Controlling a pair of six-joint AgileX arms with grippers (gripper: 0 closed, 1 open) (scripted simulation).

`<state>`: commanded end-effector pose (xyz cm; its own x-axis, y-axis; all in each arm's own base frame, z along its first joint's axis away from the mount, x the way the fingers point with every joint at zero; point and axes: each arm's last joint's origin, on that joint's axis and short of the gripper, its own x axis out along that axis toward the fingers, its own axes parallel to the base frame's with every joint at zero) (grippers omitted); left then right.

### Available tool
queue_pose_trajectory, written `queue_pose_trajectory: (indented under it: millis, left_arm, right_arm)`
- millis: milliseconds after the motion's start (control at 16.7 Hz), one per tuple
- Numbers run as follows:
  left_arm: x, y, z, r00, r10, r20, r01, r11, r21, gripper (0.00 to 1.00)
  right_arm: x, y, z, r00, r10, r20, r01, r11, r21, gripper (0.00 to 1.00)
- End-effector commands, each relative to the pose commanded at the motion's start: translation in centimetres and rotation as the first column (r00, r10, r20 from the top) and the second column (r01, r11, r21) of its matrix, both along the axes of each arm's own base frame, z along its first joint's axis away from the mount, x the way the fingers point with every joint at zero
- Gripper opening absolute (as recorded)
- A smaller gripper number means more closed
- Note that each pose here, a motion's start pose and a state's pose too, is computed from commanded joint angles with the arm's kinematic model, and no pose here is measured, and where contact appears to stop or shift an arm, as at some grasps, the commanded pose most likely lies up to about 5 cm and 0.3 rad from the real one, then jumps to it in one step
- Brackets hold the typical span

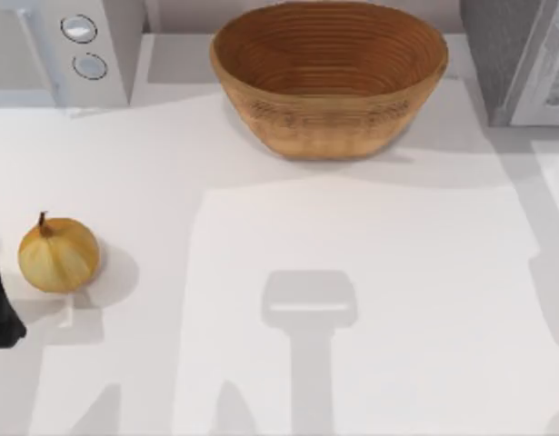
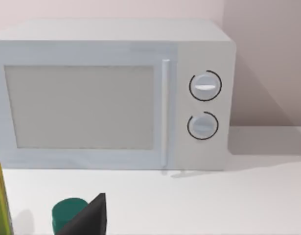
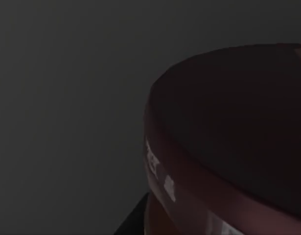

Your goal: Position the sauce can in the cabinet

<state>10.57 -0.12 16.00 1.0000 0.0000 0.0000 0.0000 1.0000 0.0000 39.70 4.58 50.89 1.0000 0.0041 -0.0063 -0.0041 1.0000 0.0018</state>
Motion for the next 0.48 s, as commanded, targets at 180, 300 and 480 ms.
queue_pose_trajectory:
  millis: [180, 300, 480]
  left_arm:
    - [0.00, 0.00, 0.00, 1.000, 0.000, 0.000, 0.000, 1.000, 0.000, 1.00]
    - [0.00, 0.00, 0.00, 1.000, 0.000, 0.000, 0.000, 1.000, 0.000, 1.00]
    - [0.00, 0.00, 0.00, 1.000, 0.000, 0.000, 0.000, 1.000, 0.000, 1.00]
  right_arm:
    - [0.00, 0.00, 0.00, 1.000, 0.000, 0.000, 0.000, 1.000, 0.000, 0.60]
    - [0.00, 0.00, 0.00, 1.000, 0.000, 0.000, 0.000, 1.000, 0.000, 0.75]
    - [0.00, 0.00, 0.00, 1.000, 0.000, 0.000, 0.000, 1.000, 0.000, 0.98]
